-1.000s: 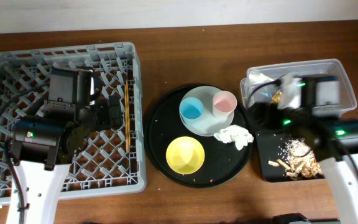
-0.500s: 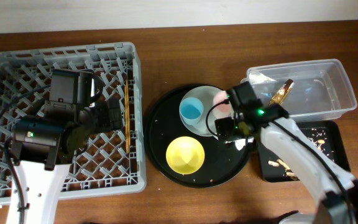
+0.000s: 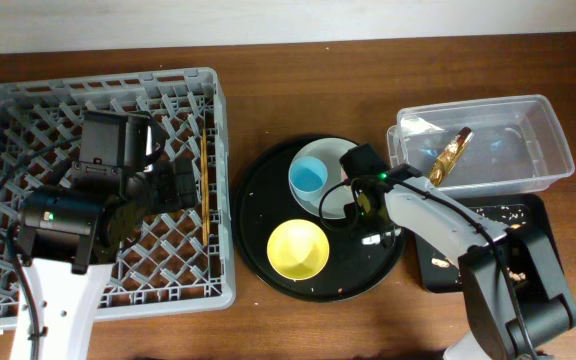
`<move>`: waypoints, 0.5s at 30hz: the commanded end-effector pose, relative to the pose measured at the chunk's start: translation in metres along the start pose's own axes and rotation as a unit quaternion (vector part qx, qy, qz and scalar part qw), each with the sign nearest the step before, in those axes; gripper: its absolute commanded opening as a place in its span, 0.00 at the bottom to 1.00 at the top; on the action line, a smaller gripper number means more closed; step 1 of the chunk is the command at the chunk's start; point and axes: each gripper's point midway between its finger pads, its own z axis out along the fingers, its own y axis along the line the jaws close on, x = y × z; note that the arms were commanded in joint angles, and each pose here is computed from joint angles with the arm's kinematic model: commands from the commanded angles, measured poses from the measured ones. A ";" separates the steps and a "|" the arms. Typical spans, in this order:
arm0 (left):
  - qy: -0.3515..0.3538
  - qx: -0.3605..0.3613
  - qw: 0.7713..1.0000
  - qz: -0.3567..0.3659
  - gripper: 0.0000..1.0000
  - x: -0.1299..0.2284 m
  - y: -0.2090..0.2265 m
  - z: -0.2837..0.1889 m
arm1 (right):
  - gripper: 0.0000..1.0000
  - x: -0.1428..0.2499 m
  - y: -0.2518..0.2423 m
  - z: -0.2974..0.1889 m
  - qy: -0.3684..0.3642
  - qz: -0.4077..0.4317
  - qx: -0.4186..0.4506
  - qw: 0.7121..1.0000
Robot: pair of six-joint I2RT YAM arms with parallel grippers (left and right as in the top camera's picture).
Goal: Sort waste into correct bins and load items into the dishwasher rack
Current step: 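Drop the Nescafe stick and tissue into the clear plastic bin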
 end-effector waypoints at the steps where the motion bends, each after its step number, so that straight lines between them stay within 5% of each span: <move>1: 0.000 0.004 1.000 0.002 0.99 0.000 -0.001 0.001 | 0.04 -0.011 0.008 -0.040 -0.042 -0.009 -0.030 0.999; 8: 0.002 0.003 1.000 0.002 0.99 0.001 -0.001 0.001 | 0.04 -0.057 -0.068 -0.169 -0.225 0.110 -0.025 0.968; 13: 0.005 0.008 1.000 0.003 0.99 0.002 -0.003 0.002 | 0.06 -0.062 -0.159 -0.171 -0.258 0.224 0.018 0.940; 14: 0.006 0.011 1.000 0.003 0.99 0.002 -0.004 0.003 | 0.12 -0.062 -0.170 -0.165 -0.253 0.239 0.022 0.937; 15: 0.009 0.011 1.000 0.003 0.99 0.002 -0.005 0.004 | 0.52 -0.063 -0.180 -0.156 -0.245 0.252 0.014 0.936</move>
